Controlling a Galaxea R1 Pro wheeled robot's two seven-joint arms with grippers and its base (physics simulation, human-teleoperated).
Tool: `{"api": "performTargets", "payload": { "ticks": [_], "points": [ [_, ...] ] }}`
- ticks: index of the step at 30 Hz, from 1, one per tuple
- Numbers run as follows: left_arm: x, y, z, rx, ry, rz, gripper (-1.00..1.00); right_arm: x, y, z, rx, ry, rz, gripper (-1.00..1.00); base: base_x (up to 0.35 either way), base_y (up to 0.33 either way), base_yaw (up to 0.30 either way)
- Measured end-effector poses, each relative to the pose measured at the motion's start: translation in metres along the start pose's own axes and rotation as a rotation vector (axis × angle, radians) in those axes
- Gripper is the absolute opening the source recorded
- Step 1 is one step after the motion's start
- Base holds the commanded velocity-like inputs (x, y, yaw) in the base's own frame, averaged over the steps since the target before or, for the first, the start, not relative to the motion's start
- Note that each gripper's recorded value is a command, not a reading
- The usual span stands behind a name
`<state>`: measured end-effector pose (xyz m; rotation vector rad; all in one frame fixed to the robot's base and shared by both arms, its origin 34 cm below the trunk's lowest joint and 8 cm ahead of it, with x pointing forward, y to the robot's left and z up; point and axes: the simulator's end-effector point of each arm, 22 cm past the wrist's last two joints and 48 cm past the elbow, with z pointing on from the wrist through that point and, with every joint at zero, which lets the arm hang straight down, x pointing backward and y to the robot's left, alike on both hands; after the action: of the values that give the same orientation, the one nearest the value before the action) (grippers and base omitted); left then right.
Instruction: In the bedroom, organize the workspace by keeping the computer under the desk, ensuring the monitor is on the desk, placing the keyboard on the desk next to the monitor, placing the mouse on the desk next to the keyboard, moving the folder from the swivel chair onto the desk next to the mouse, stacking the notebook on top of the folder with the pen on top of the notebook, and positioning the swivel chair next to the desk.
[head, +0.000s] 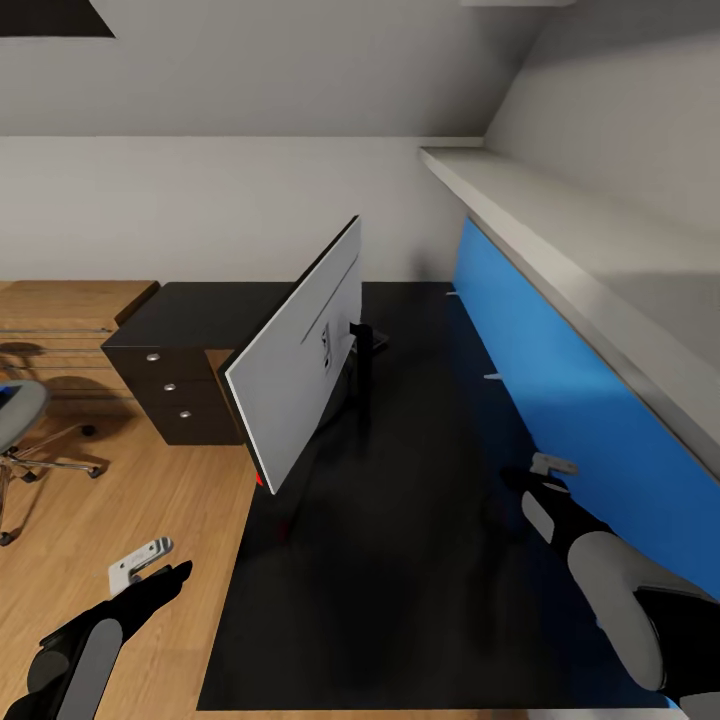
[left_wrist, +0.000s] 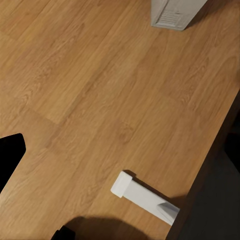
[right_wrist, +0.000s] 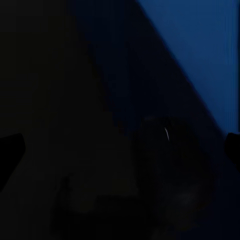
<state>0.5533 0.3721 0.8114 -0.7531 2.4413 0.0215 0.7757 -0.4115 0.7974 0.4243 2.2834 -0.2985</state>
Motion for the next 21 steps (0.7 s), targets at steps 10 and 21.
{"api": "performTargets", "payload": {
  "ticks": [10, 21],
  "points": [
    [-0.002, 0.0, -0.001, 0.001, -0.004, 0.001, 1.0, -0.007, -0.014, 0.002, 0.023, -0.008, 0.001, 1.0, 0.0, 0.0, 0.0],
    [-0.006, 0.008, -0.001, -0.012, -0.011, -0.008, 1.0, -0.076, -0.042, 0.002, 0.148, -0.072, 0.054, 1.0, 0.0, 0.0, 0.0]
  ]
}}
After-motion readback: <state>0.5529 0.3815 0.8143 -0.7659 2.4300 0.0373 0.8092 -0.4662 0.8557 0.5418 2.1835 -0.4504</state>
